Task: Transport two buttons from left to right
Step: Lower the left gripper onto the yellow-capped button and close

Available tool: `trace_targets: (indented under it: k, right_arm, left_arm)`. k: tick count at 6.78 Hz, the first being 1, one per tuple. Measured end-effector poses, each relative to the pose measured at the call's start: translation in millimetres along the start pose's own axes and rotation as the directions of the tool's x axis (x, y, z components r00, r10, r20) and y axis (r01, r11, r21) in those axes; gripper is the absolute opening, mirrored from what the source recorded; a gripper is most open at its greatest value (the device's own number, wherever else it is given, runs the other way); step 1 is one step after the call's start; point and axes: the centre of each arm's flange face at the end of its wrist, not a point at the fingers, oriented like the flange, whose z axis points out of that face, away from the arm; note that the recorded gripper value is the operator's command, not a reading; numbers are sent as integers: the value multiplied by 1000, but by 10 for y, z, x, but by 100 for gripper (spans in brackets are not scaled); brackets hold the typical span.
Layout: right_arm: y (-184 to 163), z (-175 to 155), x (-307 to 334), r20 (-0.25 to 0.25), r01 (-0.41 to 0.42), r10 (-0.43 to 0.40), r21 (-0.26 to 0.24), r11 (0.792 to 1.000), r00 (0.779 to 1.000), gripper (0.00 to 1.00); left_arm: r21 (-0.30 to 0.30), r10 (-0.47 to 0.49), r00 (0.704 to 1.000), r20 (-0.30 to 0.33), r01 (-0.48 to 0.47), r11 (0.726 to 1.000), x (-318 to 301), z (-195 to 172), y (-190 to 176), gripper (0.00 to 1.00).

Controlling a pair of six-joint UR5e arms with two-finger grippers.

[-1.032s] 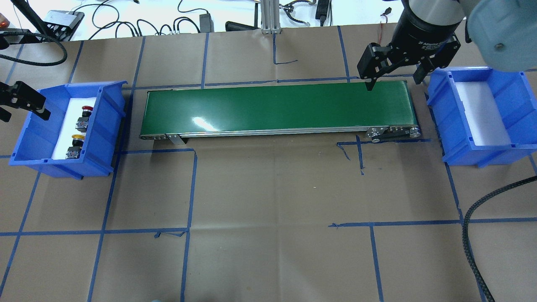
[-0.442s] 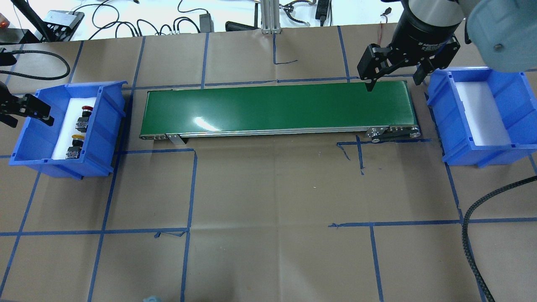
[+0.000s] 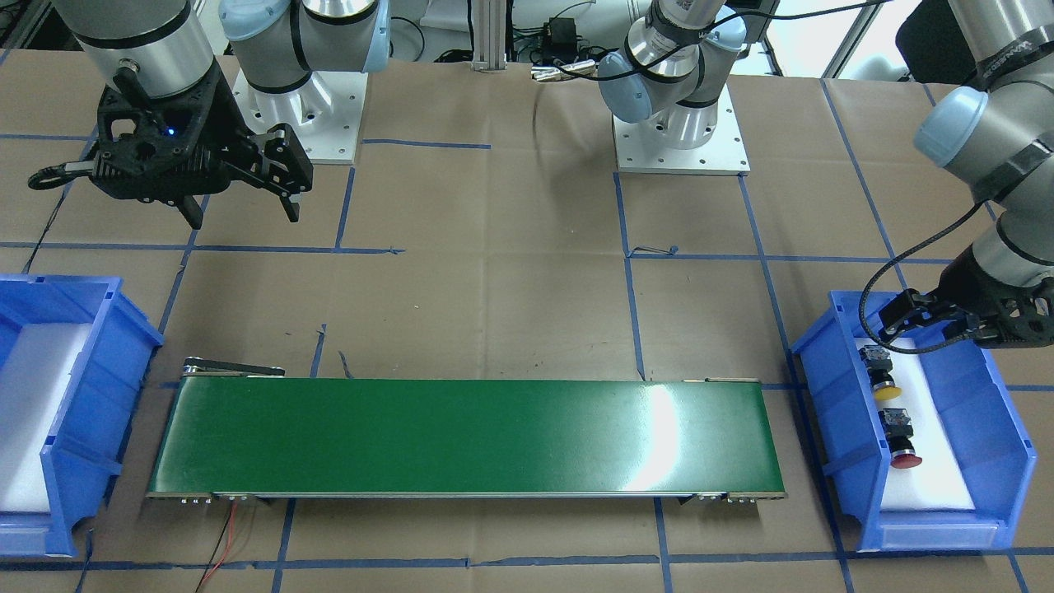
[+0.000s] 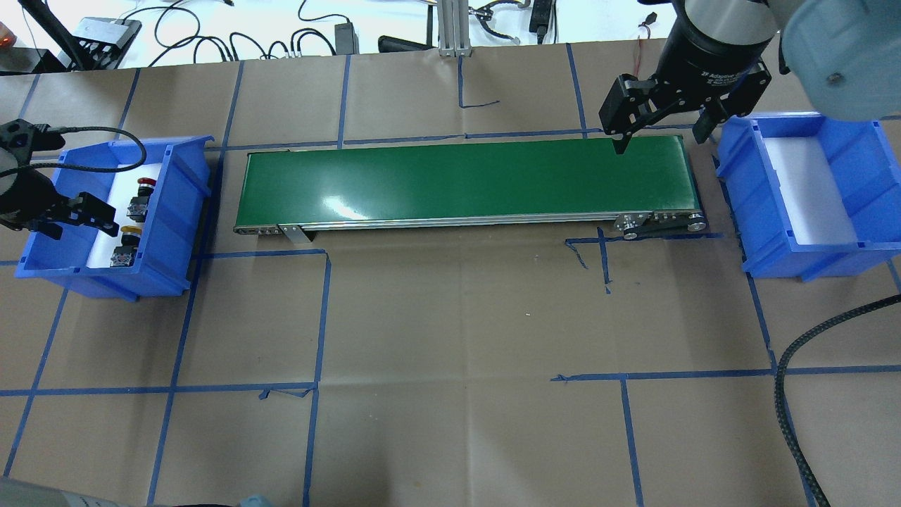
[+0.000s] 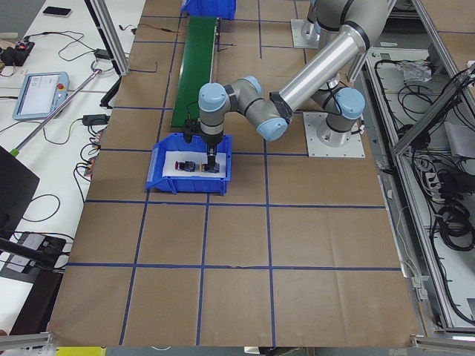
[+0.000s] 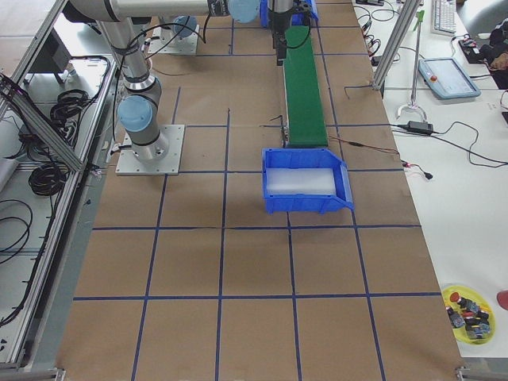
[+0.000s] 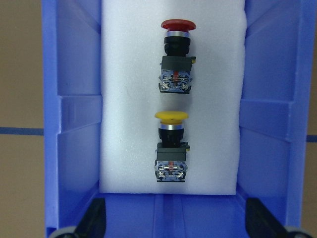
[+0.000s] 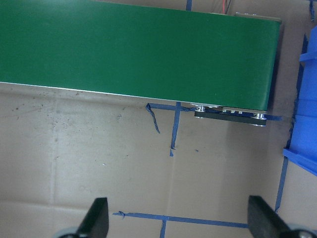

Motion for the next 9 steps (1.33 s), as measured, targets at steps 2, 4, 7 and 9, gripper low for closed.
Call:
trace_targets:
  k: [2, 4, 7, 9]
  right_arm:
    - [-3, -3, 0, 0, 0, 0, 1, 1000, 1000, 100]
    - [-6, 0, 1, 0, -1, 1, 1, 1000, 1000, 100]
    - [-1, 2, 0, 0, -2, 2, 0, 1000, 1000, 100]
    - [0, 4, -1, 1, -1, 1, -1, 1000, 1000, 100]
  left_arm:
    - [9, 1, 1000, -19, -1, 1000, -8, 274, -40, 99]
    - [17, 4, 1000, -21, -3, 1000, -38, 514, -104, 99]
    - [5, 11, 999, -31, -11, 1000, -15, 748, -144, 87]
    - [-10, 12, 999, -34, -12, 1000, -1, 805, -135, 32]
